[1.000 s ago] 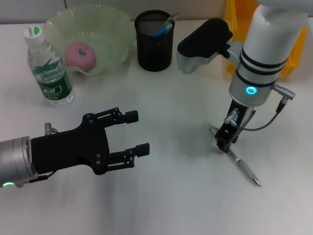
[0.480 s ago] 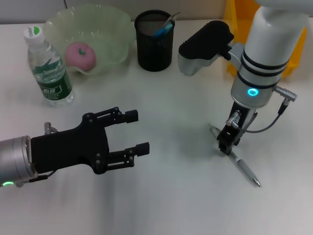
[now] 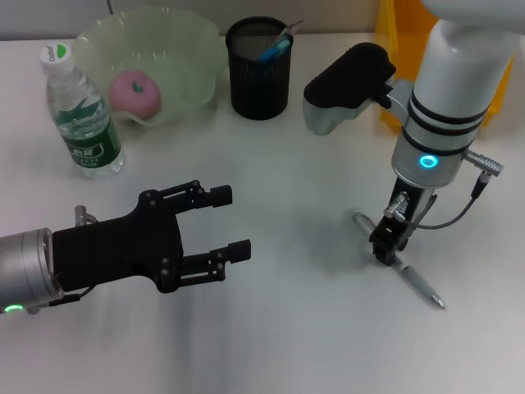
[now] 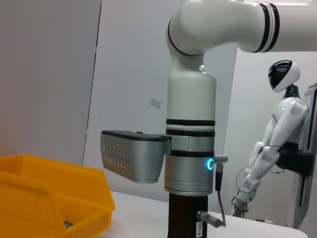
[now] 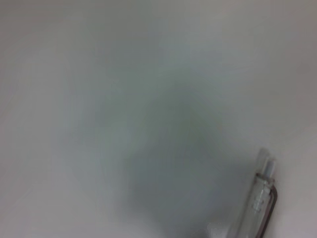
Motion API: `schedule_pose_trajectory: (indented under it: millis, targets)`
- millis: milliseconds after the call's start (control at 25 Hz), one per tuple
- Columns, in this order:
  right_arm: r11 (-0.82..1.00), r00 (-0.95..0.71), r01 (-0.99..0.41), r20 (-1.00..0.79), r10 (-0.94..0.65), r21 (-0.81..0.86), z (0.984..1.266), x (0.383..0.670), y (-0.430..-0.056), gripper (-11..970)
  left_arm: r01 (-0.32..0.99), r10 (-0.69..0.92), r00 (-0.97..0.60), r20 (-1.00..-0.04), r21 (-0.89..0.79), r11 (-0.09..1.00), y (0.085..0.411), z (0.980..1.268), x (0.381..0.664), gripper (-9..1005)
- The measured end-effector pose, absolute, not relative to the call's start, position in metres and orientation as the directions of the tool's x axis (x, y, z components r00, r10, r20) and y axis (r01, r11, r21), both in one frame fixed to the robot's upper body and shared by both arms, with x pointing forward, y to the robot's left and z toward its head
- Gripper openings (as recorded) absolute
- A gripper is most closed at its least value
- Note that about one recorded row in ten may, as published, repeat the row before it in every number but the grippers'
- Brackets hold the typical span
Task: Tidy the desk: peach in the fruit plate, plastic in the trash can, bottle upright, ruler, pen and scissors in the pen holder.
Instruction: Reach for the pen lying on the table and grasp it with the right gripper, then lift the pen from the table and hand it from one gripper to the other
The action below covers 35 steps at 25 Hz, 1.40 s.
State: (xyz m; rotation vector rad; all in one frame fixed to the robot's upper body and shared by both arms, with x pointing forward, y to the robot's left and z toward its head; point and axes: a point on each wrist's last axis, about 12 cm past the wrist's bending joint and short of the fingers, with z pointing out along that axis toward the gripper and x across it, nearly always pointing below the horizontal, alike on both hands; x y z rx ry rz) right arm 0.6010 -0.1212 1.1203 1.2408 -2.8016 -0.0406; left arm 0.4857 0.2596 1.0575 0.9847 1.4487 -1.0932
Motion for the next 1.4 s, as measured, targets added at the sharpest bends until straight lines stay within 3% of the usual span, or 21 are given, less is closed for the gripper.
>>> schedule_pose_trajectory:
  millis: [440,560,1200,1400]
  targets:
    - [0.655,-0.654,-0.753,0.044,-0.755,0.062,1.122,0.597,-0.118,228,0.962,0.027,-0.13,-0.991,-0.119,0.247,0.26,1.059,0.486,756]
    - [0.654,-0.652,-0.754,0.052,-0.757,0.066,1.122,0.596,-0.119,114,0.962,0.027,-0.129,-0.991,-0.118,0.246,0.26,1.059,0.486,756]
    - [0.631,-0.634,-0.773,-0.024,-0.773,0.069,1.13,0.596,-0.119,111,0.962,0.024,-0.123,-0.992,-0.114,0.247,0.26,1.061,0.488,756]
    - [0.639,-0.647,-0.763,-0.143,-0.749,0.098,1.144,0.602,-0.124,111,0.962,0.022,-0.122,-0.992,-0.113,0.248,0.26,1.061,0.488,756]
